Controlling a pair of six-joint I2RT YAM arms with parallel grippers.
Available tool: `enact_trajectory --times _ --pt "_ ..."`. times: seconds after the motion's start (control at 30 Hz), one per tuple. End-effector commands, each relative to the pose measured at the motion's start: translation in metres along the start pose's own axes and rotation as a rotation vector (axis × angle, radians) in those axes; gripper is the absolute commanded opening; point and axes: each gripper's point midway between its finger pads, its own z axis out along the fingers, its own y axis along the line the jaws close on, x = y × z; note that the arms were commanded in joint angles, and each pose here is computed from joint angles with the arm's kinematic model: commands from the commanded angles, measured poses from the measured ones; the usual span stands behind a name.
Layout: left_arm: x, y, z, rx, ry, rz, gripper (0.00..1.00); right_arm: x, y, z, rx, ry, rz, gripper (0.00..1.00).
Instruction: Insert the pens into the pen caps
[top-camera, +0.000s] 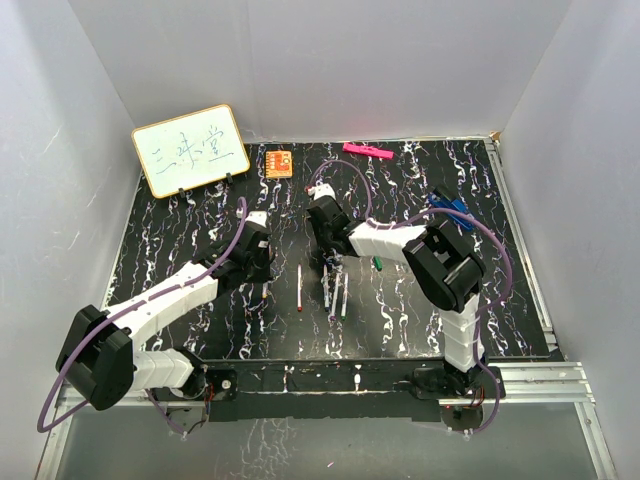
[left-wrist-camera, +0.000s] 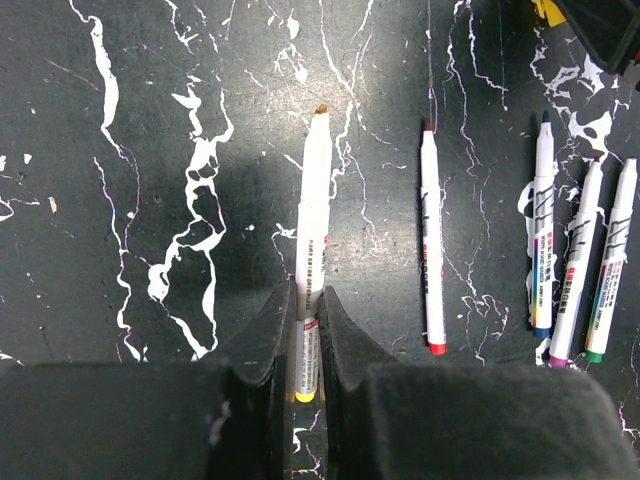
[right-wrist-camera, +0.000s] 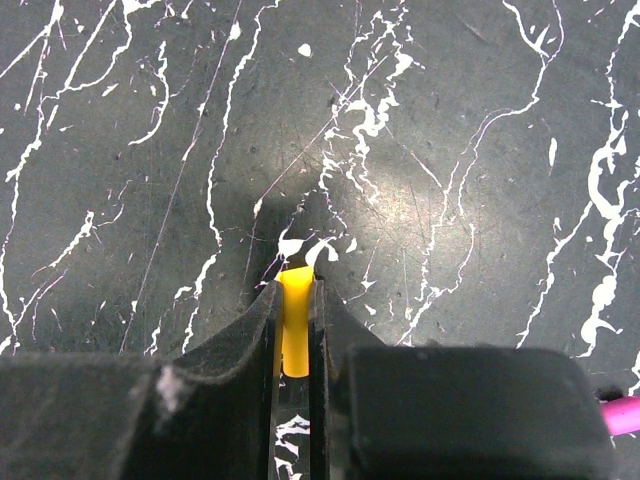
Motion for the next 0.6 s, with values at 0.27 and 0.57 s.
enact_trajectory --times 0.27,0.57 --pt "-0.028 -0.044 -0.006 0.25 -0.127 0.061 0.0 -0.103 -0.028 -0.035 -0.027 -0.25 0.165 0.0" --pt "-0.053 -0.09 -0.017 0.517 -0.291 0.1 0.0 -0.157 -0.025 -0.11 -0.281 -0.581 0.265 0.0"
